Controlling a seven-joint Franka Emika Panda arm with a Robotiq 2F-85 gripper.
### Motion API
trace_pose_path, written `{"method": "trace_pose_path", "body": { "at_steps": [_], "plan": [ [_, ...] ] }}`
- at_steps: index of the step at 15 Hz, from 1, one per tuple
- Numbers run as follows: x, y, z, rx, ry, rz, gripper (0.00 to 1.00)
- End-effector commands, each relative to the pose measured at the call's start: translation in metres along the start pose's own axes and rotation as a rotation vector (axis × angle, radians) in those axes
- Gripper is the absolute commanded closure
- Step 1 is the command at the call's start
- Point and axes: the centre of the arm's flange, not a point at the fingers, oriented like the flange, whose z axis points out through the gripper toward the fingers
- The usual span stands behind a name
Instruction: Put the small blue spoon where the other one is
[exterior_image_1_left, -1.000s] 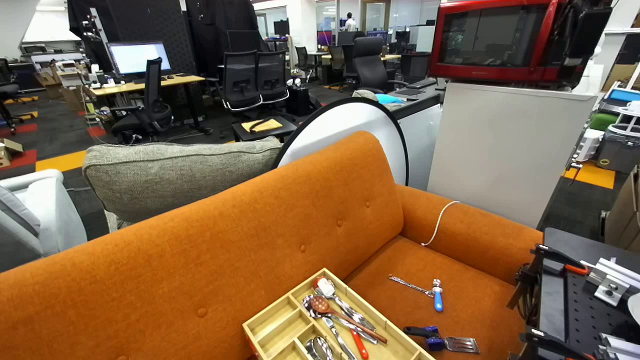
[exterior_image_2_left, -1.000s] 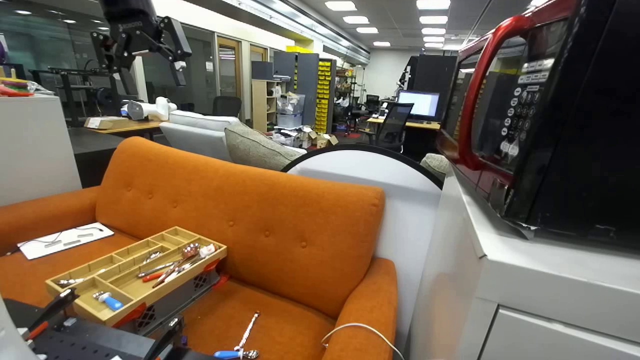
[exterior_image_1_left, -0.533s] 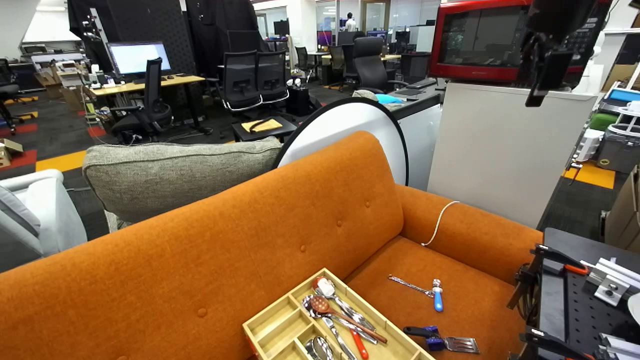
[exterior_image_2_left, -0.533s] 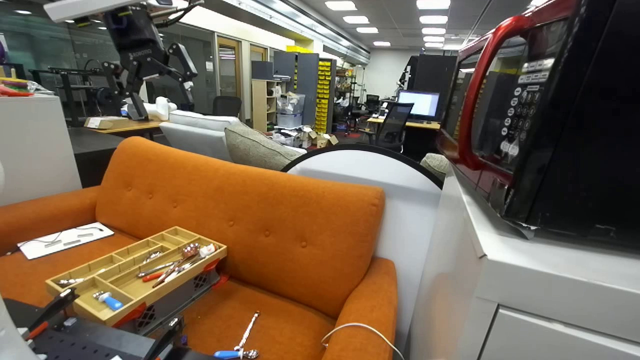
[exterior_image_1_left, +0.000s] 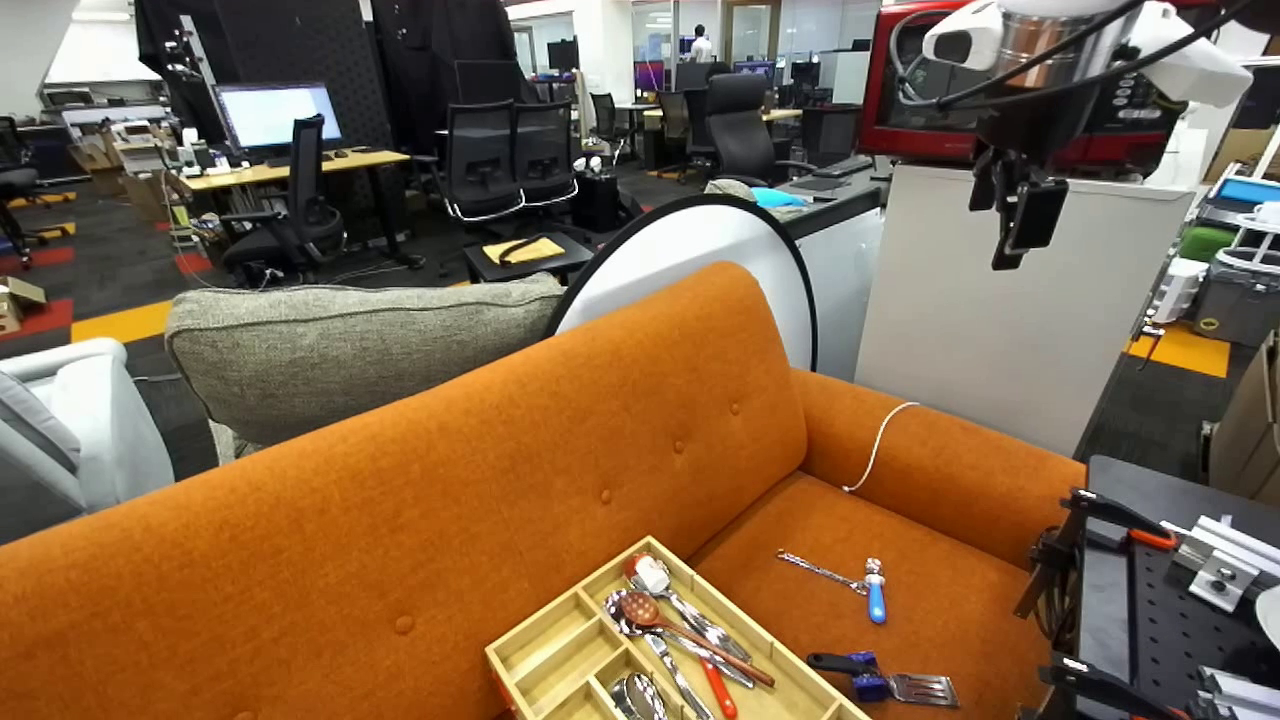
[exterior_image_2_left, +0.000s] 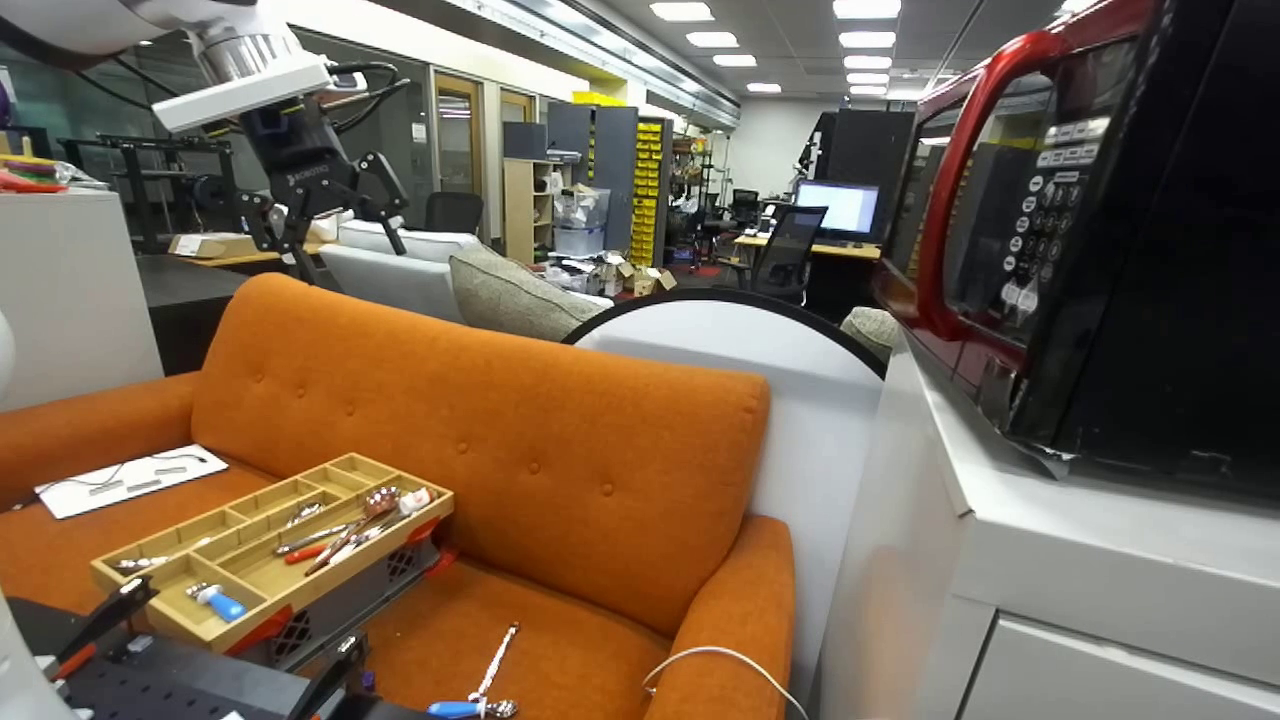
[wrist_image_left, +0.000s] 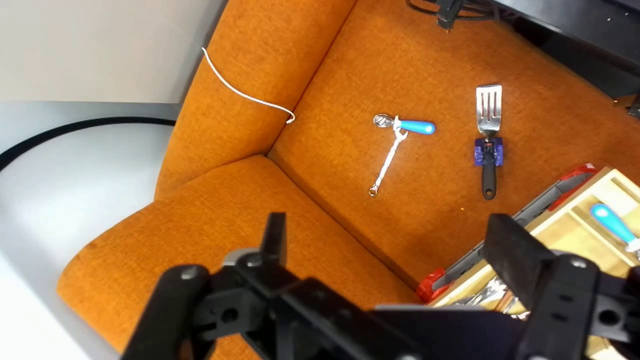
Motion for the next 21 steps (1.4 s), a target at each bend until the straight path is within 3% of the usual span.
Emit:
{"method": "trace_pose_path", "body": {
  "at_steps": [1, 4, 6, 13, 16, 17, 18, 21],
  "plan": [
    [0.0, 0.0, -0.001, -0.001, 0.003, 0.001, 0.0],
    [-0.001, 0.0, -0.002, -0.002, 0.004, 0.002, 0.0],
    [0.013, -0.005, 0.023, -0.008, -0.044, -0.021, 0.0],
    [0.083, -0.034, 0.113, 0.051, 0.004, -0.137, 0.0],
    [0.106, -0.041, 0.146, 0.107, -0.031, -0.136, 0.0],
    [0.11, -0.04, 0.15, 0.131, -0.06, -0.134, 0.0],
    [0.091, -0.049, 0.144, 0.111, -0.037, -0.147, 0.0],
    [0.104, -0.045, 0.155, 0.123, -0.052, -0.145, 0.0]
  ]
}}
